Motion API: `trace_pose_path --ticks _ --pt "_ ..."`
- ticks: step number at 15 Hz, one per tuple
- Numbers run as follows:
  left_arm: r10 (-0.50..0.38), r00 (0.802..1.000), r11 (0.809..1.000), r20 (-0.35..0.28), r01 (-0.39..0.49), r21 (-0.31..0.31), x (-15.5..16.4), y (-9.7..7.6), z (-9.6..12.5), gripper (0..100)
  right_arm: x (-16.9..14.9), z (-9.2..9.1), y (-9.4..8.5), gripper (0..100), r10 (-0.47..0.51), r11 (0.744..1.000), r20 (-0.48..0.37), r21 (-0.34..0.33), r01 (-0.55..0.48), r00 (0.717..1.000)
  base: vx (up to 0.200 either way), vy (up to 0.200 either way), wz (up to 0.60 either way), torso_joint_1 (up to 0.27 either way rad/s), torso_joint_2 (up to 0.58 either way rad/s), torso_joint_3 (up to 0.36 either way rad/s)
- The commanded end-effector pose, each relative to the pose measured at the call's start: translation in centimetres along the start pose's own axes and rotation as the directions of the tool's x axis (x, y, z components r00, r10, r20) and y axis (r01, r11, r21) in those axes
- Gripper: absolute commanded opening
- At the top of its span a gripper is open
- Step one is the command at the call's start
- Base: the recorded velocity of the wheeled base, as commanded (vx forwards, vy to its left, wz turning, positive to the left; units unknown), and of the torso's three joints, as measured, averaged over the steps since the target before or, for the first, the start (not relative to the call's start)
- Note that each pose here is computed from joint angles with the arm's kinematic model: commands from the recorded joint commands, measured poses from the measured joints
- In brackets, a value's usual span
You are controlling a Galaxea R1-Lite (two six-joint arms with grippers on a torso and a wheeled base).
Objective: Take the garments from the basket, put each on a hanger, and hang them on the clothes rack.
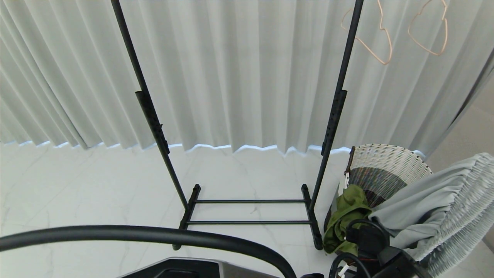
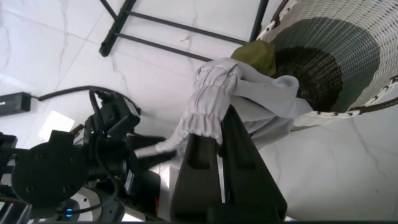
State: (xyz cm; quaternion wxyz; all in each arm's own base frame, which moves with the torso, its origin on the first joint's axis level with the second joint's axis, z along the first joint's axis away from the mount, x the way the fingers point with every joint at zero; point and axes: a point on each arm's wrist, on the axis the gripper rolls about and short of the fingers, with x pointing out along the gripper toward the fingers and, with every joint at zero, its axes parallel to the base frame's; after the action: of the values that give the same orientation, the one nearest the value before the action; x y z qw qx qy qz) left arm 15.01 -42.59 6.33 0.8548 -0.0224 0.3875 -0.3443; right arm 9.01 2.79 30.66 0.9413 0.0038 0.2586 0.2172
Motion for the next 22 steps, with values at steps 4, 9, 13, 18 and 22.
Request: trace_pose_path --ticks 4,9,13,18,22 --pt "-0.034 0.999 0.999 -0.017 0.033 -0.038 -2.5 -1.3 -1.0 0 -0.6 -0.3 0.1 0 -0.004 1.0 0.008 -0.001 0.004 1.0 0.0 0.0 0.0 0.0 0.0 0.0" --pt "-0.132 0.991 0.991 -0.027 0.132 -0.003 -10.3 -1.8 -3.5 0 -2.5 -1.5 0.5 0 0.001 1.0 0.012 -0.017 -0.001 1.0 0.0 0.0 0.0 0.0 0.0 0.0" --pt "-0.25 0.967 0.968 0.045 0.25 0.013 -16.7 -0.4 -4.5 0 -2.9 -2.3 0.9 0 0.057 0.992 0.011 -0.117 -0.055 0.998 0.0 0.0 0.0 0.0 0.0 0.0" --pt "-0.31 0.945 0.945 0.103 0.294 0.144 -22.1 2.5 -4.8 0 -2.6 -3.3 1.1 0 0.098 0.955 -0.022 -0.28 -0.1 0.995 0.0 0.0 0.0 0.0 0.0 0.0" --pt "-0.288 0.947 0.948 0.142 0.261 0.184 -24.4 5.6 -4.9 0 -1.4 -3.6 1.5 0 0.165 0.931 -0.078 -0.316 -0.181 0.983 0.0 0.0 0.0 0.0 0.0 0.0"
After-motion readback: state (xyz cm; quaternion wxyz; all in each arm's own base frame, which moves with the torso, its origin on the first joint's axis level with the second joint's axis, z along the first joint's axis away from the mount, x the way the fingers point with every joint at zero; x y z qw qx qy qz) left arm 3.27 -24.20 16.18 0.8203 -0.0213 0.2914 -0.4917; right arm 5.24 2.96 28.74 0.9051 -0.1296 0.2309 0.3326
